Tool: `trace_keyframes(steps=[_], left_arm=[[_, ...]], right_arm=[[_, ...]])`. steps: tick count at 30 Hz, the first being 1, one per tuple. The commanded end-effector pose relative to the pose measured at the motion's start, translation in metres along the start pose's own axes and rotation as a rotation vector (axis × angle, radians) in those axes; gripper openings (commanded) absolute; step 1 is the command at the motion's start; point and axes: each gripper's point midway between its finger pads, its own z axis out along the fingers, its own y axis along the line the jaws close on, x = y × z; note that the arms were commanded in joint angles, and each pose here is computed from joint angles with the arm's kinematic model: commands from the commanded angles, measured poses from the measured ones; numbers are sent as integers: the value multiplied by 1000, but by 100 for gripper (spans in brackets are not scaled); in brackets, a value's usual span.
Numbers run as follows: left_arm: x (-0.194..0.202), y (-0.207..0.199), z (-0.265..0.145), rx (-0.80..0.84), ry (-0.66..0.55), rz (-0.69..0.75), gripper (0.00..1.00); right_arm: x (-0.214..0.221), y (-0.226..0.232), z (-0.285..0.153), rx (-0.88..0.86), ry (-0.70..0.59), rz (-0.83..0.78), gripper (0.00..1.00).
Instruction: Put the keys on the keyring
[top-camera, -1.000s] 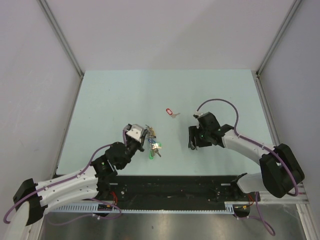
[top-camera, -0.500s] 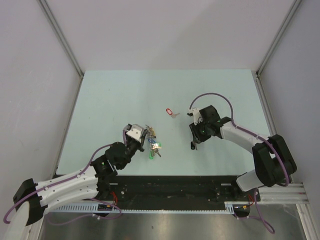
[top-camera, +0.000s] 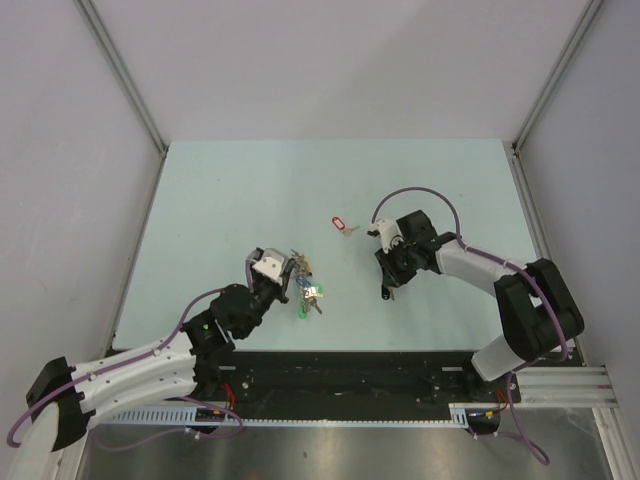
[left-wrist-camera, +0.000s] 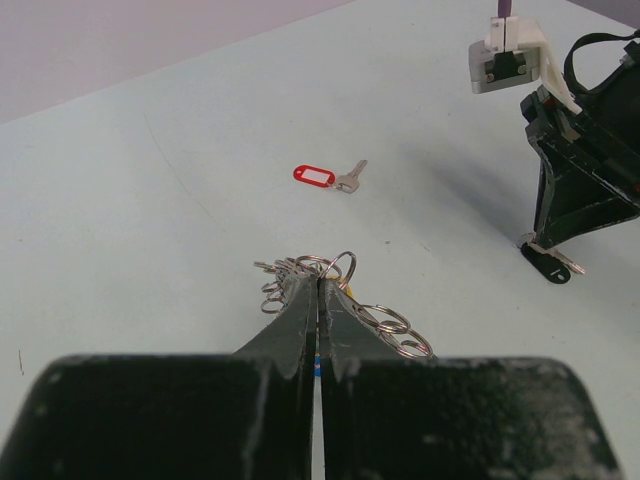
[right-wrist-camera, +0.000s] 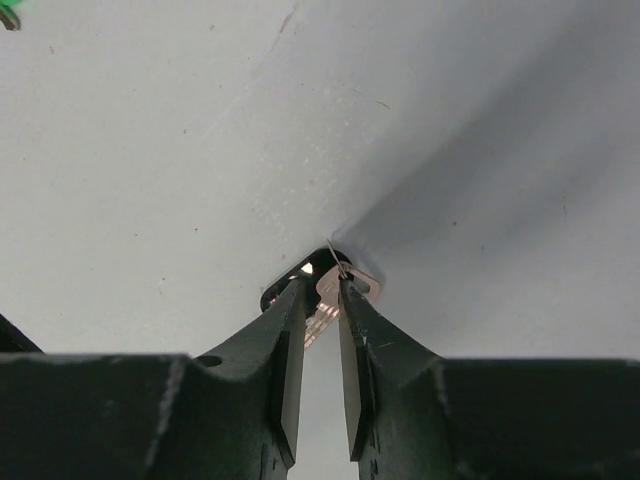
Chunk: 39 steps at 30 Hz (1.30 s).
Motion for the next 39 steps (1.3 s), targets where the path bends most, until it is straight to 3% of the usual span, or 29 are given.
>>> trace_keyframes(steps=[1,12,39], left_arm=[[-26,0,2,3,-84,-22,0],[-26,0,2,3,-84,-22,1],[-25,0,2,5,-81,-19,0]], right_arm=[[-22,-4,1,-7,-52,-46,24],[-18,-16,3,53,-29,-35,24],[-19,-7,11,-18,-38,-54,20]])
